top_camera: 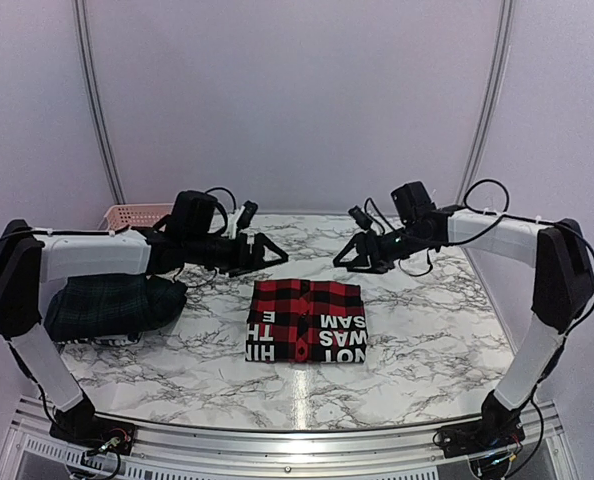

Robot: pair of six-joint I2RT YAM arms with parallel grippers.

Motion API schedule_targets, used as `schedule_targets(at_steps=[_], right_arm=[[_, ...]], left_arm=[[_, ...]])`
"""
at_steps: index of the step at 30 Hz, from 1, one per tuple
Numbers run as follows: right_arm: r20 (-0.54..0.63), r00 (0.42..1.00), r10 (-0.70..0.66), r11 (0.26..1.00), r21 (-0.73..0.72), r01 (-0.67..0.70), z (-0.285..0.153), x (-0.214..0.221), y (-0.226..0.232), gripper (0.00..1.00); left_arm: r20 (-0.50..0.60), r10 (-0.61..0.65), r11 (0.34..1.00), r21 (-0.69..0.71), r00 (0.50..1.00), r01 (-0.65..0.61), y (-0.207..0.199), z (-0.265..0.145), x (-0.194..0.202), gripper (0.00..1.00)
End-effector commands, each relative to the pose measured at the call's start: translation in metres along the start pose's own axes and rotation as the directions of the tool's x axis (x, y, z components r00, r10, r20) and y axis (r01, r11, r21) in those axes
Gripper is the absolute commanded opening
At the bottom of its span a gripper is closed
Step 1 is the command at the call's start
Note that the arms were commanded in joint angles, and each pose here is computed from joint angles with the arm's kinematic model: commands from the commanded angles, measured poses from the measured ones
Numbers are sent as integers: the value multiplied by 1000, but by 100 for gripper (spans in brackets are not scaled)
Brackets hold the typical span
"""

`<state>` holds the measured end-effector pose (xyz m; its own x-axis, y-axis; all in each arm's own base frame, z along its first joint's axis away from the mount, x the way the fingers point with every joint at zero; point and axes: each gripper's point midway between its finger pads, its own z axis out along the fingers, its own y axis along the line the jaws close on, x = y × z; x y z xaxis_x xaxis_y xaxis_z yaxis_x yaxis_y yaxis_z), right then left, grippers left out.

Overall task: Fold and stack the mixed laundry pile
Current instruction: Smooth out the square-folded T-shirt at the center of the board.

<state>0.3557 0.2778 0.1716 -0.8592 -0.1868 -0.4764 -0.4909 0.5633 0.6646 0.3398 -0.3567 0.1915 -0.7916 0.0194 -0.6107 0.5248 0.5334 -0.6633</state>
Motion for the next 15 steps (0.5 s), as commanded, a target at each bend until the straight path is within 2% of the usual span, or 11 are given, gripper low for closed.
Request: schedule_targets(at_steps=[1,5,9,12,15], right_arm=[[-153,981,118,952,-262,-155,52,55,47,70],[-258,947,191,925,-276,-261,84,105,31,70],[-296,914,277,926,-173,-336,89,144,-20,70],[-281,905,319,922,-127,-364,77,151,-45,70],[-245,923,297,946,-55,-319,60,140,-58,69]], left_arm=[[-182,-100,980,152,978,129,-27,38,69,99],[-202,-208,954,172,957,244,-10,60,90,99],[-215,-322,931,103,922,349,34,66,117,99],[-186,-388,917,20,902,399,70,56,128,99],[-131,-357,933,5,925,361,78,40,116,99]])
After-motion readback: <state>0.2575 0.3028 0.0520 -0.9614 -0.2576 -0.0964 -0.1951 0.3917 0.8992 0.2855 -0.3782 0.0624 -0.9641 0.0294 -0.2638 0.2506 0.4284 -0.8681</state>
